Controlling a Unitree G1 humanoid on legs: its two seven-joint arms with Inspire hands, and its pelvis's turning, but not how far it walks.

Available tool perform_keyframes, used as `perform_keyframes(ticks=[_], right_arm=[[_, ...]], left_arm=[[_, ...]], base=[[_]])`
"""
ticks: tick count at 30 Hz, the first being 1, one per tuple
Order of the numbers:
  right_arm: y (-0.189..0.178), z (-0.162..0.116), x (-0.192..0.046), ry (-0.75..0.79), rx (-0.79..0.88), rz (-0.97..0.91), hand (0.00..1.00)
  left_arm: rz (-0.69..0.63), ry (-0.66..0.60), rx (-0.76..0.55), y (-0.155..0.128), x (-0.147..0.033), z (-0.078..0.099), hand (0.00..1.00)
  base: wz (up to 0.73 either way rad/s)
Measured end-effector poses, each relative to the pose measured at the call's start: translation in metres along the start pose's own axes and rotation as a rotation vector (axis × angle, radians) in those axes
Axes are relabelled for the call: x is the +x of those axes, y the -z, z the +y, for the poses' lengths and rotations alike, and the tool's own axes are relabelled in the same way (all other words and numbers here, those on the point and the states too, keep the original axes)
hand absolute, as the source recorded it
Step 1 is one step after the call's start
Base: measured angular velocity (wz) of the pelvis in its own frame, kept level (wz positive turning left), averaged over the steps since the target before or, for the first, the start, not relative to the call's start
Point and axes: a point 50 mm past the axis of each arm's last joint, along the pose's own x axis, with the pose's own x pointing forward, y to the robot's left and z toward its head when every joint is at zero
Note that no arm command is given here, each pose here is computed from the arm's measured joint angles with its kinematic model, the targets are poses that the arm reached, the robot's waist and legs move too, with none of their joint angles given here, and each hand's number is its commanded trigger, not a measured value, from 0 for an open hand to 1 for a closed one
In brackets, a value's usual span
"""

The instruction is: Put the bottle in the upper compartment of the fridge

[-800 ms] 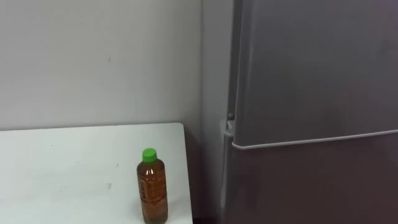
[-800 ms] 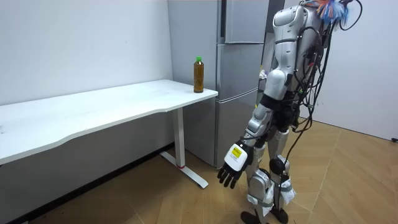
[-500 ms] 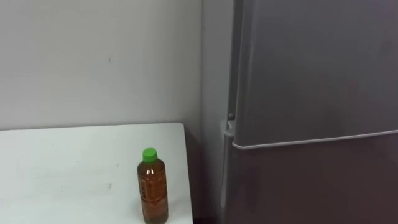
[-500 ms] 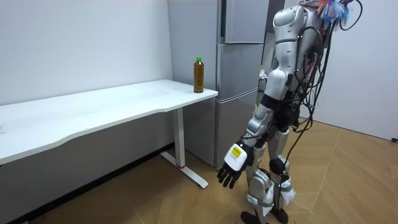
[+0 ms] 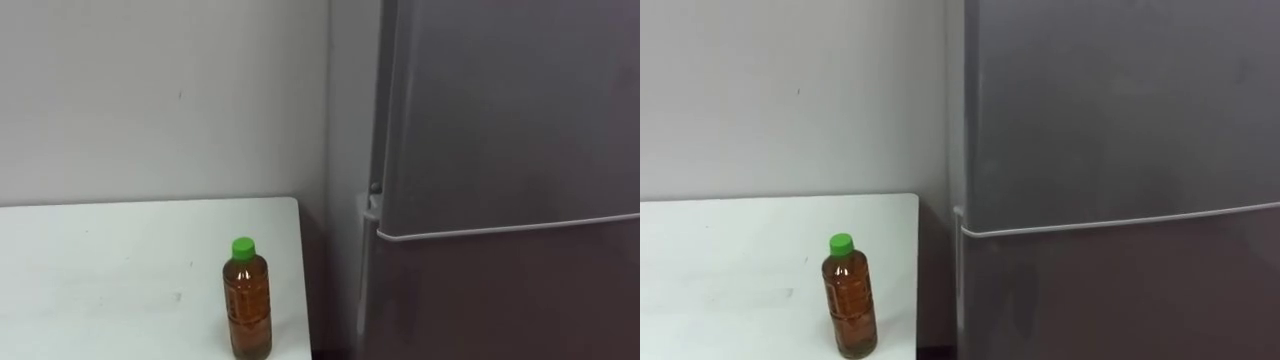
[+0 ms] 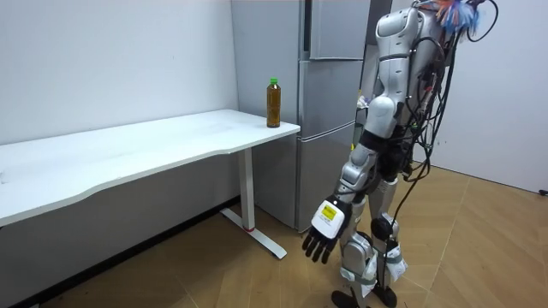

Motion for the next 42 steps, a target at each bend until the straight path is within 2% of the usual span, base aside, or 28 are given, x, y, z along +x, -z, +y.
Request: perform_keyframes(ticks=[5,10,14,18,22,27,35,42], right_arm=[[0.000,-0.002,0.000,0.000,0.016,-0.002,0.00],[-0.001,-0.008,-0.002,0.018,0.017,-0.014,0.00],[-0.002,-0.016,-0.004,0.041,0.016,-0.019,0.00],[-0.004,-0.025,-0.006,0.064,0.031,-0.029,0.00],[-0.005,-0.026,-0.006,0.064,-0.002,-0.043,0.00],[-0.008,-0.026,-0.006,0.059,-0.020,-0.062,0.00],[-0.009,-0.025,-0.007,0.055,-0.023,-0.090,0.00],[-0.008,-0.021,-0.006,0.055,-0.021,-0.093,0.00]], left_arm=[[-0.003,-0.042,-0.150,-0.008,0.001,0.007,0.00],[-0.081,-0.100,-0.391,-0.033,0.002,0.024,0.00],[-0.117,-0.152,-0.524,-0.049,0.002,0.036,0.00],[-0.200,-0.205,-0.672,-0.069,-0.003,0.051,0.00],[-0.343,-0.254,-0.784,-0.096,-0.013,0.067,0.00],[-0.454,-0.243,-0.874,-0.121,-0.023,0.074,0.00],[-0.698,-0.271,-0.990,-0.165,-0.058,0.099,0.00],[-0.967,-0.244,-1.062,-0.202,-0.105,0.121,0.00]], base=[[0.00],[0.00],[0.01],[0.00],[0.00],[-0.03],[-0.01],[0.01]])
